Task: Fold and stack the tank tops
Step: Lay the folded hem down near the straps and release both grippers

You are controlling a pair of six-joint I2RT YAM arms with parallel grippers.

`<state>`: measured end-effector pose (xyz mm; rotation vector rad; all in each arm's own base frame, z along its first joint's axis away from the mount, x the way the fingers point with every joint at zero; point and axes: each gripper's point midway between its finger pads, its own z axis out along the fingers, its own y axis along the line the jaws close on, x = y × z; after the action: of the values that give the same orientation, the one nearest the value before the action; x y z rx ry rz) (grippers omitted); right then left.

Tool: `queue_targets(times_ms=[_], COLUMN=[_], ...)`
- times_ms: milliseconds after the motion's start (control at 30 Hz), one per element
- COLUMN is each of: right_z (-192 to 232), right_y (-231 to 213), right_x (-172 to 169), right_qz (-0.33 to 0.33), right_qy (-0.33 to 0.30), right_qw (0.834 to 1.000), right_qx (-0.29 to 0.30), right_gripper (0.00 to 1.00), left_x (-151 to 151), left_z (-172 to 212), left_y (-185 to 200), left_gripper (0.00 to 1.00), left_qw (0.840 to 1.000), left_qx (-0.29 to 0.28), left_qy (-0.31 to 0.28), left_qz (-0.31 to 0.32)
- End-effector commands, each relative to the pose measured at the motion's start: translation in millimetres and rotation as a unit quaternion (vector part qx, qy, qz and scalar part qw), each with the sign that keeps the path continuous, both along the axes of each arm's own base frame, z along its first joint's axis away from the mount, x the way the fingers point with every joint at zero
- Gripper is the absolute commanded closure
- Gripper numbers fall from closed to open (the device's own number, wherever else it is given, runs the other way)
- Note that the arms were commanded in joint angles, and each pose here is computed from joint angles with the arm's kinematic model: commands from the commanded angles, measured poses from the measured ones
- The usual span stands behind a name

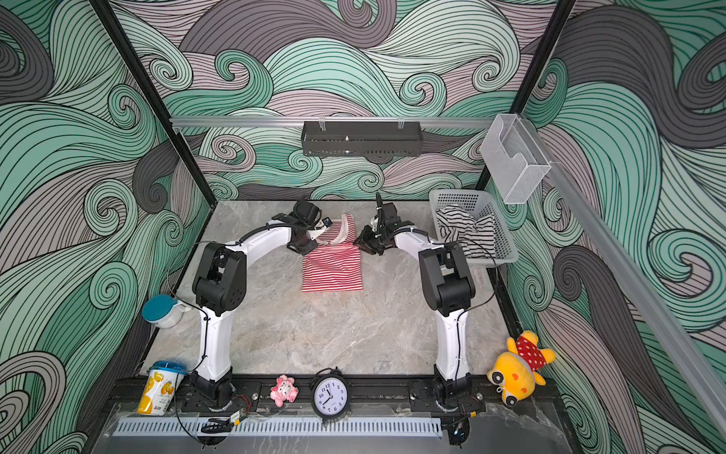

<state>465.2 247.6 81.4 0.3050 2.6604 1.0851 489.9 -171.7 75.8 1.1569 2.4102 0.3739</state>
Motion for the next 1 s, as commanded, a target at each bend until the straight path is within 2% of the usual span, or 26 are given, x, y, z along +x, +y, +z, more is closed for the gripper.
queue_targets(times_ms=[0,100,167,367,500,733,833,967], right_z=[17,20,18,-2,-16,-20,-22,-26], right_y=[-2,-9,-12,-9,-1,20,25,30], right_x=[12,8,1,-20,-28,-62,-83,-109], right_qz=[0.001,-0.001,-0.003,0.011,0.015,0.034,0.037,0.038], right_qy=[-0.043,-0.053,-0.052,-0.031,-0.012,-0.006,-0.003,0.003], right_qw=[0.999,0.998,0.998,0.999,0.999,0.998,0.998,0.997], right_qx=[-0.001,-0.016,-0.024,-0.038,-0.037,-0.045,-0.057,-0.064], right_gripper=[0.53,0.51,0.54,0.77,0.90,0.90,0.86,0.80], left_x=[12,2,-11,-45,-39,-9,4,5], left_z=[29,47,50,28,0,-29,-35,-44], left_y=[8,8,2,-20,-28,-22,-8,5], left_gripper=[0.70,0.70,0.70,0.70,0.72,0.73,0.73,0.73], left_qw=[0.998,0.997,0.997,0.995,0.995,0.997,0.999,0.999], left_qx=[-0.012,-0.037,-0.057,-0.095,-0.094,-0.065,-0.040,-0.018], left_qy=[-0.043,-0.059,-0.046,0.025,0.042,0.029,0.022,0.027], left_qz=[0.038,0.044,0.030,-0.013,-0.018,-0.002,0.022,0.030])
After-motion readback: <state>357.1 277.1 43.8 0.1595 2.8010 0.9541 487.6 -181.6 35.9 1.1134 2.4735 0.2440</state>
